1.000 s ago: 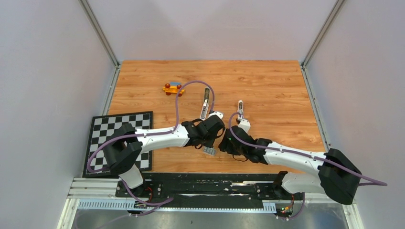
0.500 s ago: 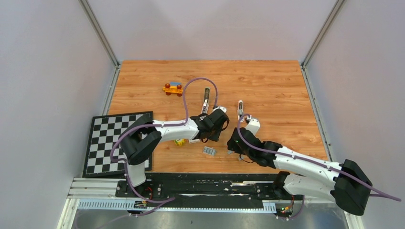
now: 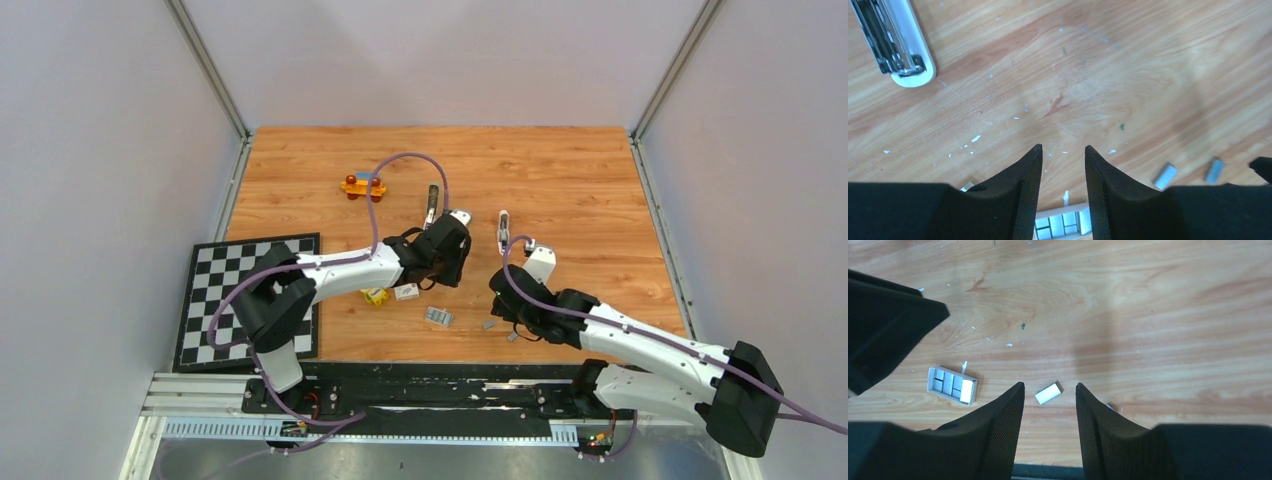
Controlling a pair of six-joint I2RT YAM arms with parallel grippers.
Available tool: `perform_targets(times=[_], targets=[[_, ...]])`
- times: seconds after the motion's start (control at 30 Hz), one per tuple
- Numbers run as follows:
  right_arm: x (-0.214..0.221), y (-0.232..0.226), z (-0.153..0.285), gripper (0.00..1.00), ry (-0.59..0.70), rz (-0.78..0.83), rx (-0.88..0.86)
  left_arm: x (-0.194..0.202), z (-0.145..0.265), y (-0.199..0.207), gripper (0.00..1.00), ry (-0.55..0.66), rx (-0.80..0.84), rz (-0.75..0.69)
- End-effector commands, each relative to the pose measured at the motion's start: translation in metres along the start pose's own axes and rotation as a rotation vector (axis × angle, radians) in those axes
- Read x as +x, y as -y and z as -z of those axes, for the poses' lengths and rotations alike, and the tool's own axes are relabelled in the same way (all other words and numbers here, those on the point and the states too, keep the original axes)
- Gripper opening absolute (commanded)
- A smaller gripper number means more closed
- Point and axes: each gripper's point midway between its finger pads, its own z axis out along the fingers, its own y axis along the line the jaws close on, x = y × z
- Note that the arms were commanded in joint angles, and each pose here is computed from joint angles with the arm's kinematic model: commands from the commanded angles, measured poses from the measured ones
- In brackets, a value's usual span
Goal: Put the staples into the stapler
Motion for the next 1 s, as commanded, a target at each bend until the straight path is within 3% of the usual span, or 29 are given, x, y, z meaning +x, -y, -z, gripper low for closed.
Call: perform_targets(times=[0.0, 0.07, 0.27, 0.4, 0.47, 0.73, 0.97], targets=[[0.006, 0.031, 0.022, 0.45, -0.077, -0.117, 0.17, -0.022, 0.031, 0.014, 0.4, 0.073, 0.094, -0.05], [0.014, 0.04, 0.028, 0.45, -0.109, -0.177, 0.219, -0.024, 0.042, 0.013, 0.42, 0.085, 0.102, -0.072], [0.037, 0.048, 0.023, 0.41, -0.166, -0.265, 0.252, -0.036, 0.086, -0.01, 0.61, 0.152, 0.026, -0.139], [0.048, 0.05, 0.016, 0.38, -0.185, -0.288, 0.27, -0.045, 0.122, -0.022, 0.82, 0.23, 0.003, -0.108], [0.053, 0.05, 0.013, 0.36, -0.198, -0.299, 0.279, -0.046, 0.139, -0.023, 0.99, 0.252, 0.018, -0.094], [0.071, 0.053, 0.005, 0.35, -0.256, -0.315, 0.323, -0.049, 0.193, -0.039, 1.0, 0.332, 0.011, -0.121], [0.075, 0.053, -0.001, 0.35, -0.261, -0.309, 0.338, -0.035, 0.195, -0.043, 1.0, 0.291, 0.016, -0.175]])
